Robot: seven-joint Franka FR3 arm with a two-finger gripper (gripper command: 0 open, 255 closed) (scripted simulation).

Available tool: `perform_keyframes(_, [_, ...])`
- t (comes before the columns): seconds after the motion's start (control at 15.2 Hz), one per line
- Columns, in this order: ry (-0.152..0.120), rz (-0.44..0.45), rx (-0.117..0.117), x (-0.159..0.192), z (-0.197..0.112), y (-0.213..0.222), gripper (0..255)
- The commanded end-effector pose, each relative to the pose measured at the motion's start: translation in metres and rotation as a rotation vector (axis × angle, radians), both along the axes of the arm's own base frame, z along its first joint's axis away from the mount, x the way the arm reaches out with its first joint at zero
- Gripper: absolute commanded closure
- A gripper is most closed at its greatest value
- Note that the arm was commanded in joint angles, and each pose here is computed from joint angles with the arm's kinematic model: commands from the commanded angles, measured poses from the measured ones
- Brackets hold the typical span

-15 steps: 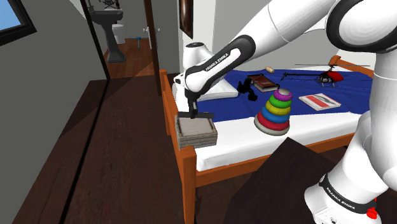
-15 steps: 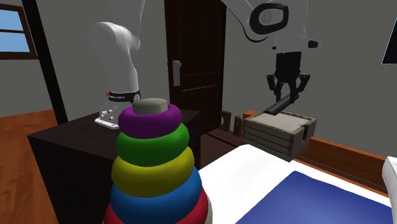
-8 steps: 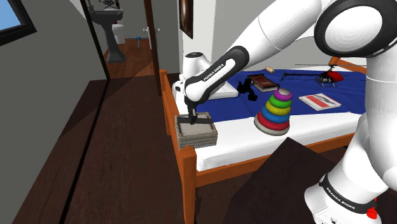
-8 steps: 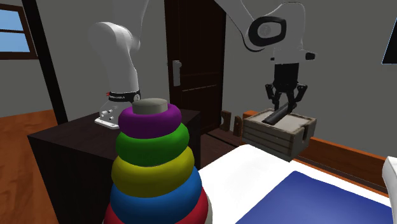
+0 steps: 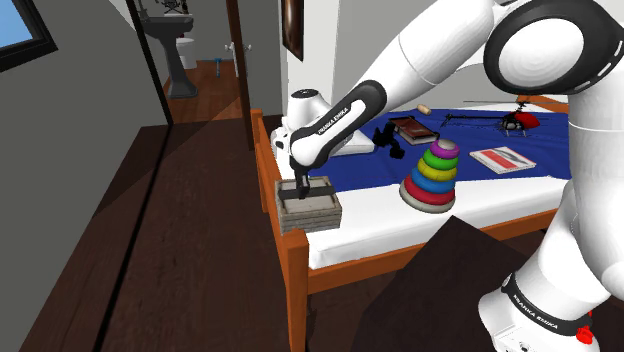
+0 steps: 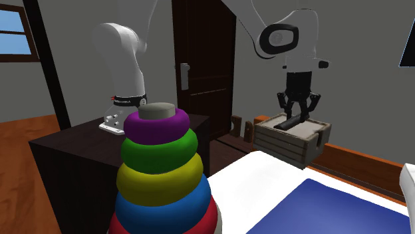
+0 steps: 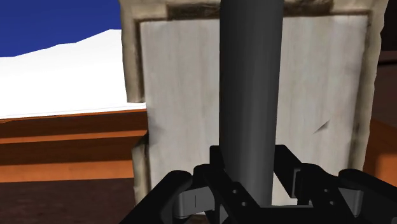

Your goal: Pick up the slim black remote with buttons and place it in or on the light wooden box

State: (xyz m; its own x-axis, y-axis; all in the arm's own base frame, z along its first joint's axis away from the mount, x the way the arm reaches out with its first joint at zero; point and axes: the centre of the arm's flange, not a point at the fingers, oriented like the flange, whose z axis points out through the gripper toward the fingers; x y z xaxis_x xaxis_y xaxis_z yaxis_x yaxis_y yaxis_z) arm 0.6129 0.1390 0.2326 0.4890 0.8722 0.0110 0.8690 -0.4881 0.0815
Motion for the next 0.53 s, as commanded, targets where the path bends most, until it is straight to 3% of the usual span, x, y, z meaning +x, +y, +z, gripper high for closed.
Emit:
perform_keyframes(0.0, [0.001,0.000,0.000,-0.0001,-0.0004,-0.0001,255])
perform_keyframes(0.07, [0.001,0.000,0.000,-0.0001,-0.0004,-0.0001,255])
perform_keyframes(0.13, [0.001,0.000,0.000,0.0000,-0.0004,-0.0001,0])
perform_keyframes(0.46, [0.001,0.000,0.000,-0.0001,-0.0004,-0.0001,0])
